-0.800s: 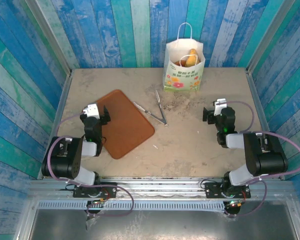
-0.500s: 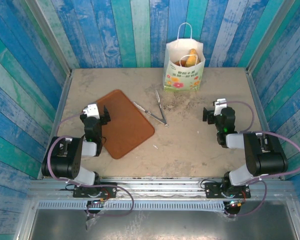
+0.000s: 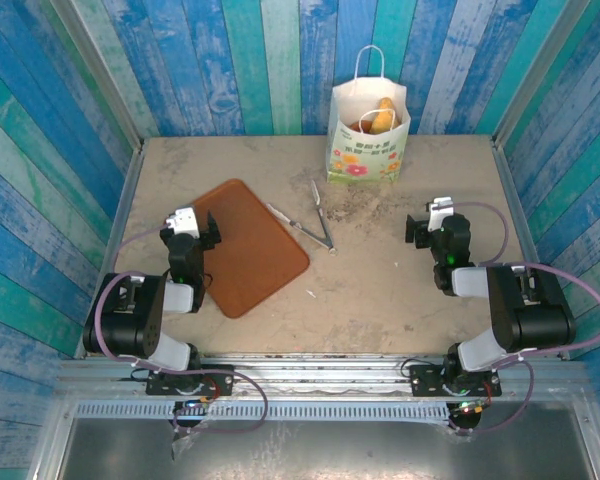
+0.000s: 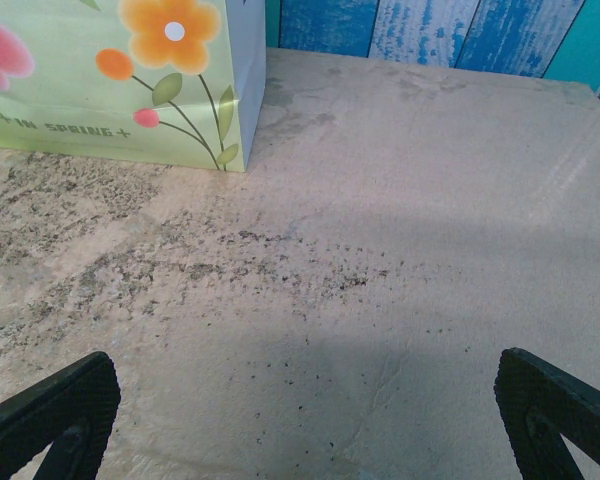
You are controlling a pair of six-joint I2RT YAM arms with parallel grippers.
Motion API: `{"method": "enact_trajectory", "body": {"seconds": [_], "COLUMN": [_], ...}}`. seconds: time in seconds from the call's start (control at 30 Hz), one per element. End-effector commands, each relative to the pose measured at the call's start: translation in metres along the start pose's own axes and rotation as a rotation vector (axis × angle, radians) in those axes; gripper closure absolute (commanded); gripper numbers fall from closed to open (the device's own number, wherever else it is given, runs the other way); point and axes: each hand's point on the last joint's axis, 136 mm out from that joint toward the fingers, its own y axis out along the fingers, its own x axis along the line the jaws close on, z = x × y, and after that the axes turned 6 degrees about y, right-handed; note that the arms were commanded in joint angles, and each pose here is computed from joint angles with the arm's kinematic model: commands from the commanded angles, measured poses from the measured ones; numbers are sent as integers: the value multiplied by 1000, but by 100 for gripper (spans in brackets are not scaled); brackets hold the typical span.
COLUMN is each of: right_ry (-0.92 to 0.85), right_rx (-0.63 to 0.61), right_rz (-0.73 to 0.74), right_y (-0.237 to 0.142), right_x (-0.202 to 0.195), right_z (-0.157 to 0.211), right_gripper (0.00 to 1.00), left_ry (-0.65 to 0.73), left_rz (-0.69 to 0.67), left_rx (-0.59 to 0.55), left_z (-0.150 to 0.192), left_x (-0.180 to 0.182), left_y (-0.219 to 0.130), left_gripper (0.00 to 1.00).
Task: Take the fake bread out of the paper bag
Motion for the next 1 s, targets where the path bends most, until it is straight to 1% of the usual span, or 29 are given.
{"method": "enact_trajectory", "body": {"seconds": [0.0, 0.13, 0.23, 0.3, 0.33, 0.4, 0.43, 0.47, 0.53, 0.63, 0.67, 0.7, 0.73, 0.77, 0.83, 0.9, 0.97], "right_ry": [-10, -26, -51, -50, -49, -20, 13, 30, 73, 217, 272, 325, 338, 344, 378, 387, 434], "right_rx": [-23, -57, -90, -98, -97, -38, 21, 48, 75, 111, 130, 160, 202, 209, 238, 252, 289], "right_rz": [-15, -35, -60, -54, -55, -49, -28, -19, -16, 41, 44, 29, -17, -54, -203, -378, -497], "right_y": [0, -8, -16, -19, -22, -24, -24, -24, -31, -44, -48, -52, -57, -59, -65, -74, -79], "right_x": [2, 7, 13, 12, 12, 11, 7, 6, 6, -2, -2, 2, 11, 17, 42, 71, 92], "right_z": [-8, -10, -13, -17, -21, -28, -30, -31, -38, -48, -50, -50, -48, -49, -48, -51, -50], "right_gripper": [0, 0, 0, 0, 0, 0, 0, 0, 0, 0, 0, 0, 0, 0, 0, 0, 0], "left_ry": [6, 1, -20, -28, -41, -67, -83, -109, -185, -312, -346, -369, -391, -405, -456, -463, -508], "left_rz": [-12, -5, -24, -32, -44, -65, -74, -88, -131, -179, -163, -100, -16, 64, 223, 353, 411], "left_rx": [-8, -45, -85, -78, -56, -14, -10, -15, -22, 23, 35, 29, 19, 13, 20, 44, 98], "left_z": [-1, -4, -13, -21, -24, -31, -35, -39, -48, -54, -55, -60, -65, -69, -76, -81, -79], "left_x": [2, 3, 9, 12, 14, 19, 21, 24, 33, 42, 40, 30, 17, 4, -22, -43, -54], "left_y": [4, -7, -16, -19, -18, -19, -21, -24, -30, -35, -36, -37, -39, -41, -46, -52, -55], "left_gripper": [6, 6, 6, 6, 6, 6, 6, 6, 6, 6, 6, 6, 6, 6, 6, 6, 6]}}
